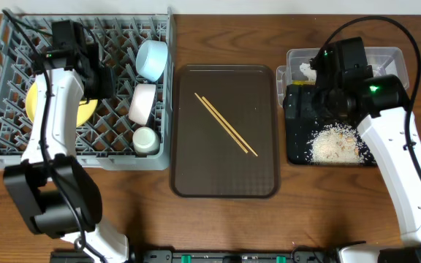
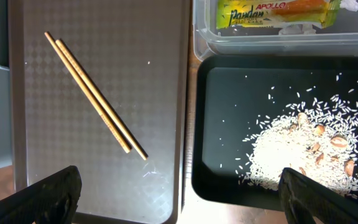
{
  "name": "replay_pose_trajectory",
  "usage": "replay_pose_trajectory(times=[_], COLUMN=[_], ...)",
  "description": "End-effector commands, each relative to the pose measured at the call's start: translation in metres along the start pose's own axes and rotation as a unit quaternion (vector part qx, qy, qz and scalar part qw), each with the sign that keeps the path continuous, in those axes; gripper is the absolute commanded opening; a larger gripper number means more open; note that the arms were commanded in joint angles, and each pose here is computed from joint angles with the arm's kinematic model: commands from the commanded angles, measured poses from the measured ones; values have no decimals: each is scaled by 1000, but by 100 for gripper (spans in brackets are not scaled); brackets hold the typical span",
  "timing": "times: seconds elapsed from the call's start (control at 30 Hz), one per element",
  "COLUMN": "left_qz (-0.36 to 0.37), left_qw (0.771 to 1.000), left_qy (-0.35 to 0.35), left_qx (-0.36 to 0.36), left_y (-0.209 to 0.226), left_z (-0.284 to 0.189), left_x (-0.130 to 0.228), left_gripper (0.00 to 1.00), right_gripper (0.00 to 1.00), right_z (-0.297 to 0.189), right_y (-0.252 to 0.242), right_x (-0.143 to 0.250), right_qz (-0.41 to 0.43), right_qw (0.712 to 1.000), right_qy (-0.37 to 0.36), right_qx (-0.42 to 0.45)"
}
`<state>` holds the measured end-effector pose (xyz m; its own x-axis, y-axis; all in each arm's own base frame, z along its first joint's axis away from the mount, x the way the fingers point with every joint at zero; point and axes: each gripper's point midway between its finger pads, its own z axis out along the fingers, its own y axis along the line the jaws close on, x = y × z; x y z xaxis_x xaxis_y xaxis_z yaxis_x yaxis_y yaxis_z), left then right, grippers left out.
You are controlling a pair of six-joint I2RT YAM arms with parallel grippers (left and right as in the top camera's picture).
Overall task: Sort waste into correct bins and load items into the dishwasher
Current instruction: 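Lower the yellow plate upright into the left side of the rack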
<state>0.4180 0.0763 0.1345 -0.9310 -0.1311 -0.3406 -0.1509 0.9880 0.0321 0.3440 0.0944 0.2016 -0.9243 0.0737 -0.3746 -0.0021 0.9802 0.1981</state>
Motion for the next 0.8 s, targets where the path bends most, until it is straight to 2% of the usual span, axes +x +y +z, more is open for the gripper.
replay_pose_trajectory(times=[0.0, 0.77], left_qz=[-18, -15], left_qw=[1000, 992], left_qy=[21, 123], left_qx=[4, 6], left_y=[2, -2], left_z=[14, 85], left_x=[8, 43], left_gripper=[38, 34], right_gripper=[99, 99], right_z=[1, 1], right_y=[-4, -3], right_x=[-1, -1], right_qz=[-1, -1], right_qw=[1000, 1000], right_qy=[0, 0], right_qx=[6, 6])
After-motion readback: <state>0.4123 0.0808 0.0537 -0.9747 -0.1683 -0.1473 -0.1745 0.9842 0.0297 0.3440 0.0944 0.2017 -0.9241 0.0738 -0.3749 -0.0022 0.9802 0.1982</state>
